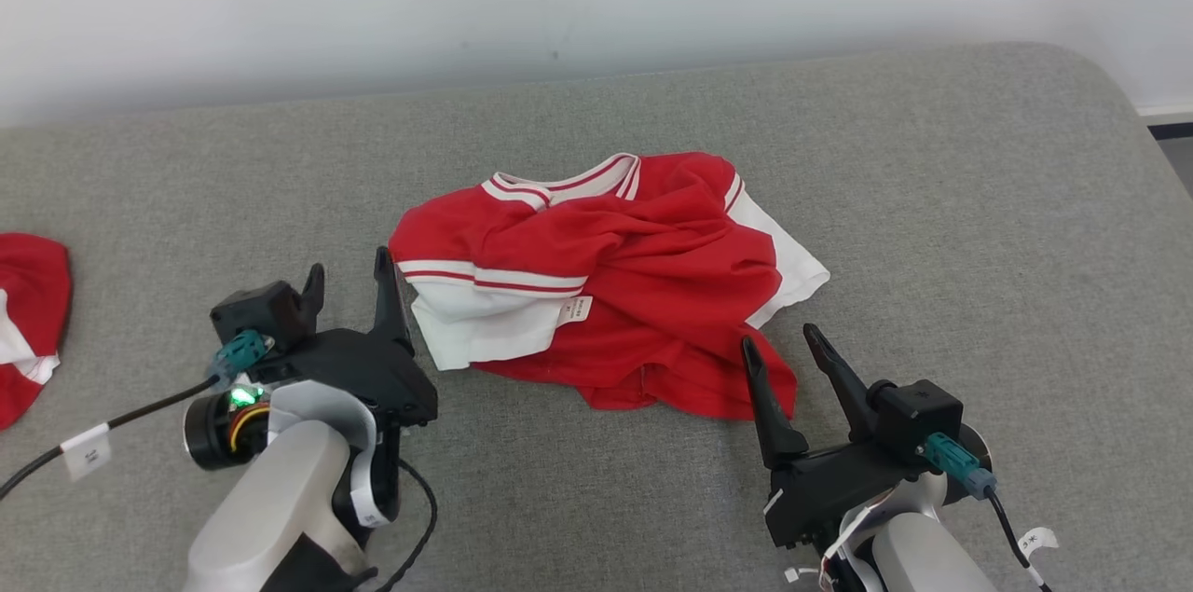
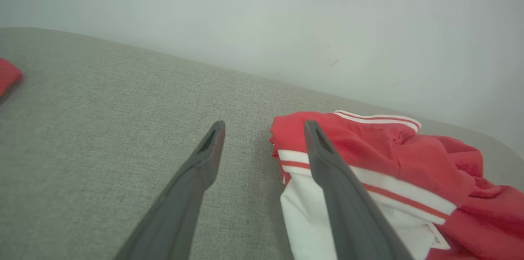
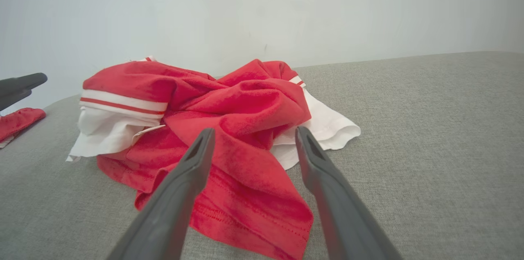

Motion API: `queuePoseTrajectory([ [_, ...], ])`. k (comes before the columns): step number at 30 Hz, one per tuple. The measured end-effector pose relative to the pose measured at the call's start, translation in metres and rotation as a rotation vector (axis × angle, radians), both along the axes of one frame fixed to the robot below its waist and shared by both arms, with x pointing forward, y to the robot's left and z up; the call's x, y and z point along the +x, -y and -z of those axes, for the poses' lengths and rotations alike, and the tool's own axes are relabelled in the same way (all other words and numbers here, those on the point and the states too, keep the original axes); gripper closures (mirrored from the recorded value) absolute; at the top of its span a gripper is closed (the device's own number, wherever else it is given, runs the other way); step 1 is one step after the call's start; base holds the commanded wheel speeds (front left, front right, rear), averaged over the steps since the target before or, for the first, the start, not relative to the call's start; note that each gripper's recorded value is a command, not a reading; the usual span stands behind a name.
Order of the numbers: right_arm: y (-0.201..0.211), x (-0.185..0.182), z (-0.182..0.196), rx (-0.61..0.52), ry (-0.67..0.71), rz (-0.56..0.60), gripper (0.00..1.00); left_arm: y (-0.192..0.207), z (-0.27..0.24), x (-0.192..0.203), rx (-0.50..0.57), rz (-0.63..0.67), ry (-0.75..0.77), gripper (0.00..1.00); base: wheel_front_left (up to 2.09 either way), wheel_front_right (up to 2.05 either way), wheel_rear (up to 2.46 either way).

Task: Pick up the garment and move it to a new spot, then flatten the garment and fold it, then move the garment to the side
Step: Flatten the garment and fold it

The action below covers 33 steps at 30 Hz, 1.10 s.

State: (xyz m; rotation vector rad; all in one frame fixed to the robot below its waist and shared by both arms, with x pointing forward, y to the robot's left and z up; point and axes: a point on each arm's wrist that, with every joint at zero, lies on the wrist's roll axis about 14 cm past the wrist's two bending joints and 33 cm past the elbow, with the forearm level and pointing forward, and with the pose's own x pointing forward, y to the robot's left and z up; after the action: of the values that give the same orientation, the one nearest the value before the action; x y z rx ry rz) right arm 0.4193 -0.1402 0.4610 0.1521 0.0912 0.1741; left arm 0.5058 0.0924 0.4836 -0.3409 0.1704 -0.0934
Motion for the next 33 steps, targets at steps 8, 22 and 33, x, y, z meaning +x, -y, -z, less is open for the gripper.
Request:
queuePoseTrajectory([
  [8,0.001,-0.003,-0.001,0.004,0.001,0.003,0.00,0.061,-0.016,-0.002,0.068,0.255,0.026,0.00,0.00,0.00,0.00],
  [22,0.045,-0.015,0.001,0.018,-0.016,0.130,0.00,0.118,0.024,0.007,0.342,0.457,-0.196,1.00,0.00,0.00,0.00],
  [33,0.037,-0.004,0.002,0.020,-0.016,0.107,0.00,0.180,-0.144,0.013,-0.162,0.550,0.352,1.00,0.00,0.00,0.00],
])
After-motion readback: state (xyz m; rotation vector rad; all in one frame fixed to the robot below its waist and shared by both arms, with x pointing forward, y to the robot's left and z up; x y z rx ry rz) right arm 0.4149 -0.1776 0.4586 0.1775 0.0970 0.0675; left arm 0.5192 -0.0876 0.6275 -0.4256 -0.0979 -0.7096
